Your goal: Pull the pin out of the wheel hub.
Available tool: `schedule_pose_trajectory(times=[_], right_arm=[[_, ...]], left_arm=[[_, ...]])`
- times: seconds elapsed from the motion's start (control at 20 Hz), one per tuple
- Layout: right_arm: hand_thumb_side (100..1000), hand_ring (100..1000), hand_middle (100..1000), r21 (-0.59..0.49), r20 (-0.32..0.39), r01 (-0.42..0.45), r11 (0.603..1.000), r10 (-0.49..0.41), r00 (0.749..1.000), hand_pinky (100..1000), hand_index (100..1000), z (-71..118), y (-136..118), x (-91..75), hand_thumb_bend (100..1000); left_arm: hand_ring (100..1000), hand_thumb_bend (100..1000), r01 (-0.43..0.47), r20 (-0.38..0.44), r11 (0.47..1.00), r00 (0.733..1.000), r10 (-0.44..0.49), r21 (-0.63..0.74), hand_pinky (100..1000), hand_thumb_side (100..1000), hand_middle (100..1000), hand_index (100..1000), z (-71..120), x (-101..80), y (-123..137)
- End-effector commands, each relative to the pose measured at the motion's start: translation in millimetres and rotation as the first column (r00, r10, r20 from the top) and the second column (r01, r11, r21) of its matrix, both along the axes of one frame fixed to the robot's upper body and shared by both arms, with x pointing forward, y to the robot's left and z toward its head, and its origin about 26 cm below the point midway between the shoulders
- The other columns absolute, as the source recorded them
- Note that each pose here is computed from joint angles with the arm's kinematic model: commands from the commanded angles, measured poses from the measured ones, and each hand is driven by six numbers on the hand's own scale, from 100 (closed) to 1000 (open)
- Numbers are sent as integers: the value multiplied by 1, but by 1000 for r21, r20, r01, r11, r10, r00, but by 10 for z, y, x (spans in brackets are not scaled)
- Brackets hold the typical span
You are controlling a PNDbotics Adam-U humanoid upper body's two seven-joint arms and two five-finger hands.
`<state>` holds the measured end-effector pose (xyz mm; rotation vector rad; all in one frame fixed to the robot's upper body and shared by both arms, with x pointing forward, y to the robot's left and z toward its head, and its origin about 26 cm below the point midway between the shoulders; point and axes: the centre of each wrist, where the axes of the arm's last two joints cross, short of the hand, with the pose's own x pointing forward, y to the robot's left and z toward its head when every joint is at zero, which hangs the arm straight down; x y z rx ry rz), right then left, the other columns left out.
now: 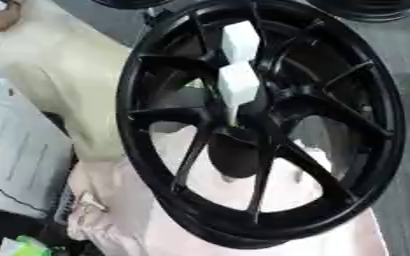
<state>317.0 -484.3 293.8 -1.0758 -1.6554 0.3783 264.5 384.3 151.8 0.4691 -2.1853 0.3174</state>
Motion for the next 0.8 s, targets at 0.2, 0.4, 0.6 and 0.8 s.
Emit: schedule_pose_trajectory(times=[0.2,0.4,0.6,0.8], right_arm=[[712,894,803,-141,47,74,987,-68,997,891,898,-255,-92,-164,365],[712,894,803,-188,50,96,978,-88,995,891,898,-493,-198,-328,365],[639,886,813,-197,84,81,977,-66,994,894,914,-557,-275,-383,335],[595,885,812,-179,182,17,984,16,983,894,913,-428,-107,-361,381]], left_arm=[[658,455,32,26,999,999,-32,14,639,674,580,735,93,28,-26],[658,455,45,23,999,999,-46,15,639,674,580,735,91,41,-38],[658,459,55,22,998,998,-55,15,639,669,581,735,95,50,-47],[658,460,68,23,998,997,-69,16,639,668,581,735,112,66,-60]])
